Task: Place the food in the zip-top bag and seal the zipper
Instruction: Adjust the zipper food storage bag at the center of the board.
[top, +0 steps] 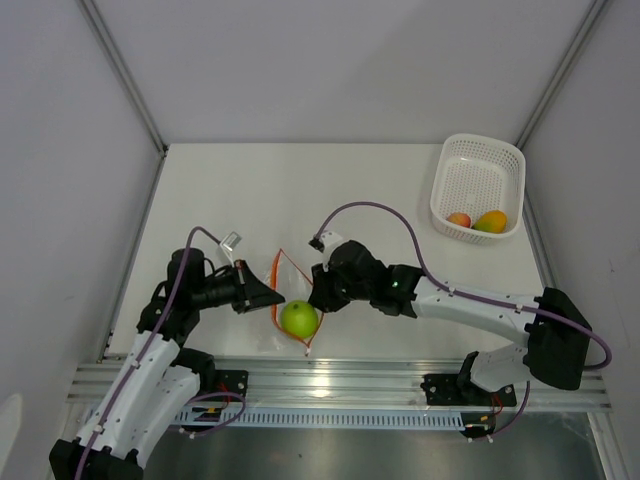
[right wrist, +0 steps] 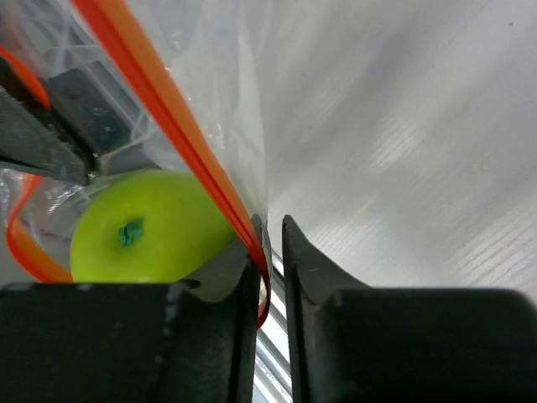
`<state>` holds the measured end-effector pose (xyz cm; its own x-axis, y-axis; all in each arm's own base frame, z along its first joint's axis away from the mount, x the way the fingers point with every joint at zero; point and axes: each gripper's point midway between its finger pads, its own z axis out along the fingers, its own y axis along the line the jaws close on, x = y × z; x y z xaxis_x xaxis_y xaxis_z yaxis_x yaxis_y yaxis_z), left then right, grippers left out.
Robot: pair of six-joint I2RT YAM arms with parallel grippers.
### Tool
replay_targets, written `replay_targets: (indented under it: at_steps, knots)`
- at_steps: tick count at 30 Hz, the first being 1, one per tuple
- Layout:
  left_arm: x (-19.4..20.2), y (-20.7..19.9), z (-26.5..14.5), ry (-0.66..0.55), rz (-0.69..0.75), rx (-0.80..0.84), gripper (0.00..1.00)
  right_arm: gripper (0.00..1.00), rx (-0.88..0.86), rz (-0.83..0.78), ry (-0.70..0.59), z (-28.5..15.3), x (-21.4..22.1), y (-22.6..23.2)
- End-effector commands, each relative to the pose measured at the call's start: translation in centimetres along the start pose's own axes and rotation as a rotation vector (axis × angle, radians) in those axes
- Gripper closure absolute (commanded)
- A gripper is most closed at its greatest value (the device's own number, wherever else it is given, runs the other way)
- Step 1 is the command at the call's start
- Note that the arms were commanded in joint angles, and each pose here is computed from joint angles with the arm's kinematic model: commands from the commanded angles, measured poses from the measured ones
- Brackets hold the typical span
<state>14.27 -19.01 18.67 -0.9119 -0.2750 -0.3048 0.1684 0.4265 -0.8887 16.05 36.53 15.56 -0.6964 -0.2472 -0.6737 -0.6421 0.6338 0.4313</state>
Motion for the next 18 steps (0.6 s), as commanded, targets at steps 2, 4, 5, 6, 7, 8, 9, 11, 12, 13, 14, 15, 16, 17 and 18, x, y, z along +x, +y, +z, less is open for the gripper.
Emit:
replay_targets:
  at_steps: [2,4,5,6,7,8,9,11,12,13,14,15,16,17,18]
  knots:
    - [0.6,-0.8,-0.3,0.019,0.005,0.032,0.99,0.94,-0.010,0.010,-0.024,0.5,-0.4,0.2]
    - [0.7,-1.0,-0.5,0.023,0.008,0.031,1.00,1.00,0.017,0.007,-0.023,-0.3,-1.0,0.1]
    - [0.5,-1.5,-0.7,0.015,0.020,0.035,0.99,1.00,0.036,0.007,-0.031,-0.8,-1.5,0.0]
    - [0.7,-1.4,-0.9,0.022,0.017,0.025,0.99,1.00,0.082,0.011,-0.003,-1.5,-1.0,-0.7]
    - [0.8,-1.6,-1.1,0.020,0.025,0.023,1.00,1.00,0.121,0.018,-0.010,-2.1,-1.6,-1.3]
    - [0.8,-1.8,-1.3,0.018,0.027,0.019,0.99,1.00,0.120,0.031,-0.027,-2.9,-3.0,-0.7]
    - [0.9,-2.6,-1.8,0.019,0.032,0.024,0.99,1.00,0.143,0.037,0.026,-3.7,-2.3,-1.0]
    - [0.9,-4.3,-2.7,0.002,0.064,0.055,1.00,1.00,0.128,0.032,0.018,-5.0,-3.6,0.1]
    - [0.6,-4.8,-3.0,-0.022,0.066,0.050,0.99,1.00,0.127,0.028,0.040,-5.4,-3.3,0.3]
    - [0.5,-5.3,-3.3,-0.036,0.070,0.051,0.99,1.00,0.095,0.032,0.057,-5.6,-3.2,1.1]
    - [0.4,-5.7,-3.5,-0.052,0.080,0.060,0.99,1.00,0.080,0.035,0.064,-5.6,-3.2,1.5]
    - [0.1,-5.8,-3.6,-0.071,0.070,0.063,0.99,1.00,0.070,0.038,0.073,-5.1,-3.1,1.7]
    - [-0.1,-5.2,-3.2,-0.081,0.064,0.062,0.99,1.00,0.064,0.041,0.083,-4.7,-2.8,1.6]
    - [-0.2,-4.8,-2.9,-0.086,0.055,0.057,0.99,1.00,0.078,0.049,0.094,-4.1,-2.5,1.0]
    - [-0.2,-4.2,-2.5,-0.074,0.029,0.046,0.99,1.00,0.107,0.062,0.133,-3.1,-1.7,0.2]
